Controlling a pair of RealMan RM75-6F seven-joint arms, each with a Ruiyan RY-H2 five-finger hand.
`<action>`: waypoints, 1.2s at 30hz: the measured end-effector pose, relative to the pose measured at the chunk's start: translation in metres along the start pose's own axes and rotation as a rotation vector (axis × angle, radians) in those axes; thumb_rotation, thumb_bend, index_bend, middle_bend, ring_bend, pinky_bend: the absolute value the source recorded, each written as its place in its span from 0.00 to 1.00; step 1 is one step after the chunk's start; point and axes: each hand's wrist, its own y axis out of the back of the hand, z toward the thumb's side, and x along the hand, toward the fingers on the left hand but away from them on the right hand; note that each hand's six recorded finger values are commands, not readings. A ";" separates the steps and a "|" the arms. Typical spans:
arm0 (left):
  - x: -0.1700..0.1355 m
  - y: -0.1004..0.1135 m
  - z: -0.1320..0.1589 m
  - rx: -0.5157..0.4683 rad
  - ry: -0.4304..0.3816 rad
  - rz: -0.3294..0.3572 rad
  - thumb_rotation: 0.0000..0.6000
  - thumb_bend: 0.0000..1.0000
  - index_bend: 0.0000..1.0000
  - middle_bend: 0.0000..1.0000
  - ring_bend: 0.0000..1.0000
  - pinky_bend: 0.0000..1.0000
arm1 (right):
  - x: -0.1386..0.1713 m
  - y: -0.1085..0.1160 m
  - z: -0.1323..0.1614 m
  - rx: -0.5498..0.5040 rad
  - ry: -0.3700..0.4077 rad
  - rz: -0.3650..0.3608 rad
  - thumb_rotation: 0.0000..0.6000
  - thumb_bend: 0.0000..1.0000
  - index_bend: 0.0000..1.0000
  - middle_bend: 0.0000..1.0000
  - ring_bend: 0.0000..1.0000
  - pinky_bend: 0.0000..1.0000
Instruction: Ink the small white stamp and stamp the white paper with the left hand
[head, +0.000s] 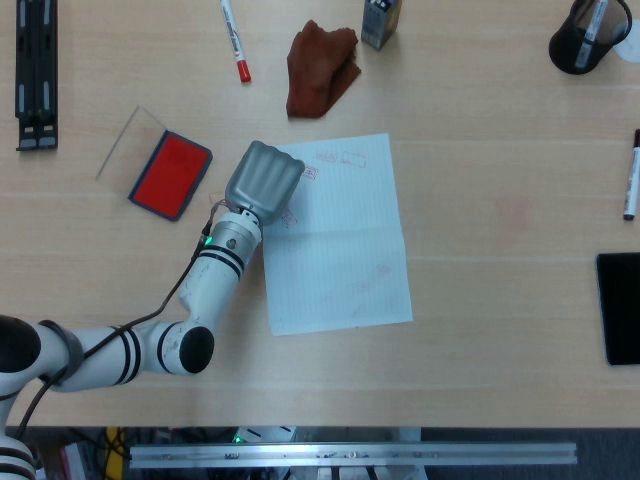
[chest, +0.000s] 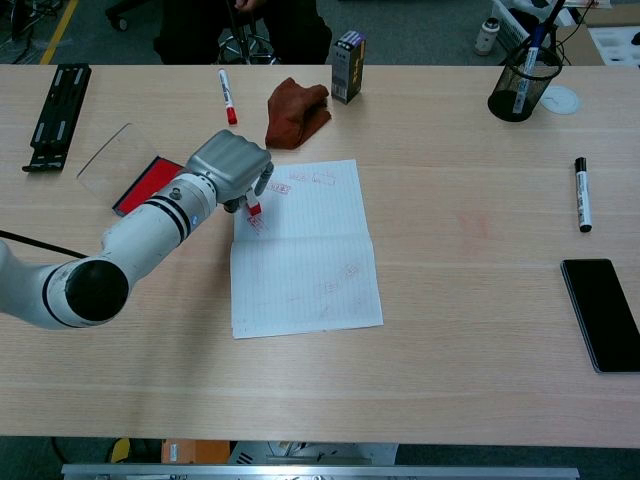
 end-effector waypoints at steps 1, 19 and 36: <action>0.000 0.000 0.001 0.001 -0.001 0.000 1.00 0.35 0.54 1.00 1.00 1.00 | 0.000 0.000 0.000 0.000 -0.001 0.001 1.00 0.12 0.32 0.44 0.36 0.51; -0.008 0.051 -0.007 0.015 -0.012 0.116 1.00 0.35 0.54 1.00 1.00 1.00 | -0.002 -0.001 0.001 -0.011 0.009 -0.004 1.00 0.12 0.32 0.44 0.36 0.51; 0.017 0.039 -0.016 0.039 0.028 0.080 1.00 0.35 0.54 1.00 1.00 1.00 | 0.000 -0.001 -0.001 -0.004 -0.005 -0.001 1.00 0.12 0.32 0.44 0.36 0.51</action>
